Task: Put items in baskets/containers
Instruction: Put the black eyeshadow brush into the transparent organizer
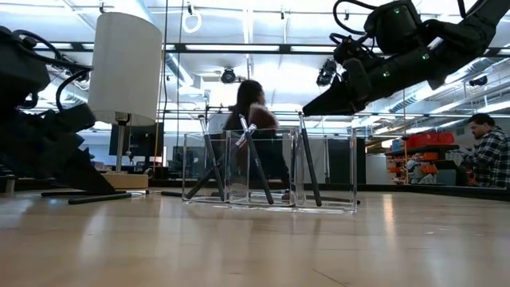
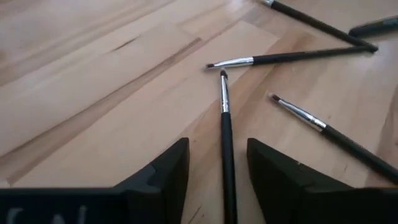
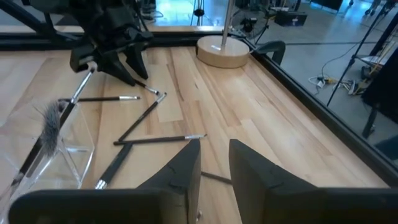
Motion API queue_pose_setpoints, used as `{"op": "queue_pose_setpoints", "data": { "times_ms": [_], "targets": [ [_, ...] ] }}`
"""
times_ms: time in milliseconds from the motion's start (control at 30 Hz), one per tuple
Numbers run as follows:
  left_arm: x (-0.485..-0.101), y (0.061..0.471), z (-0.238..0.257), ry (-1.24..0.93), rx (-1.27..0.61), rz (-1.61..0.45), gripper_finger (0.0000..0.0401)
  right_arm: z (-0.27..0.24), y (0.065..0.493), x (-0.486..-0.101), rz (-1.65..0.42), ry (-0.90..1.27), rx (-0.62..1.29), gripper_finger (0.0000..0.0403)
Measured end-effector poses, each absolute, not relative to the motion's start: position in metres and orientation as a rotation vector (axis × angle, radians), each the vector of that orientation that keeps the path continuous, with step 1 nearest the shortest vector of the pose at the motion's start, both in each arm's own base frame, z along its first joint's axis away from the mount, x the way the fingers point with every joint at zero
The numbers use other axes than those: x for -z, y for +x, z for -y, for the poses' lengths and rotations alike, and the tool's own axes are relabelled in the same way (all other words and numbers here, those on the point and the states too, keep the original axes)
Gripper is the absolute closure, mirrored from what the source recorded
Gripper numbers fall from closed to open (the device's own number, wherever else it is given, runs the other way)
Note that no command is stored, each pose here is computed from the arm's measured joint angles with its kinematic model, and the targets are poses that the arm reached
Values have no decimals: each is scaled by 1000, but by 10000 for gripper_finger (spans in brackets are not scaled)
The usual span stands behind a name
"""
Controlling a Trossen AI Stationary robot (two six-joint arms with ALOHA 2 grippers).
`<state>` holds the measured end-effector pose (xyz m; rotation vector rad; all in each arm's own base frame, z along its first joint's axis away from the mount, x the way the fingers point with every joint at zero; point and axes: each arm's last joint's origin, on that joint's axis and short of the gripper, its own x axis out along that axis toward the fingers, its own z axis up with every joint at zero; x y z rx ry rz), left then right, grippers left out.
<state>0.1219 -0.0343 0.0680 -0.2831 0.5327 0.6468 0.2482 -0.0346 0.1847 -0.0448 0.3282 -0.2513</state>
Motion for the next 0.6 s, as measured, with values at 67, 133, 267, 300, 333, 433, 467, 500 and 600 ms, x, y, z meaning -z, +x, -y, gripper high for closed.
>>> {"op": "queue_pose_setpoints", "data": {
  "times_ms": [67, 133, 267, 300, 333, 433, 467, 500, 600],
  "targets": [
    [-68, 123, 35, -259, -620, -545, 262, 35, 249, -186, -316, -45, 252, 317],
    [-69, 124, 36, -260, -608, -546, 280, 35, 249, -186, -313, -45, 252, 317],
    [-67, 124, 35, -263, -618, -551, 297, 35, 249, -186, -312, -44, 252, 317],
    [-66, 123, 35, -265, -624, -552, 298, 35, 249, -186, -312, -45, 252, 317],
    [-65, 123, 35, -268, -635, -552, 300, 35, 249, -186, -312, -45, 252, 317],
    [-62, 123, 35, -286, -667, -545, 312, 35, 249, -186, -308, -40, 253, 317],
    [-61, 123, 35, -288, -673, -540, 320, 35, 249, -187, -307, -38, 253, 317],
    [-60, 124, 35, -292, -676, -535, 330, 35, 249, -187, -307, -37, 253, 317],
    [-58, 125, 35, -305, -689, -522, 375, 35, 249, -187, -307, -37, 254, 317]
  ]
}}
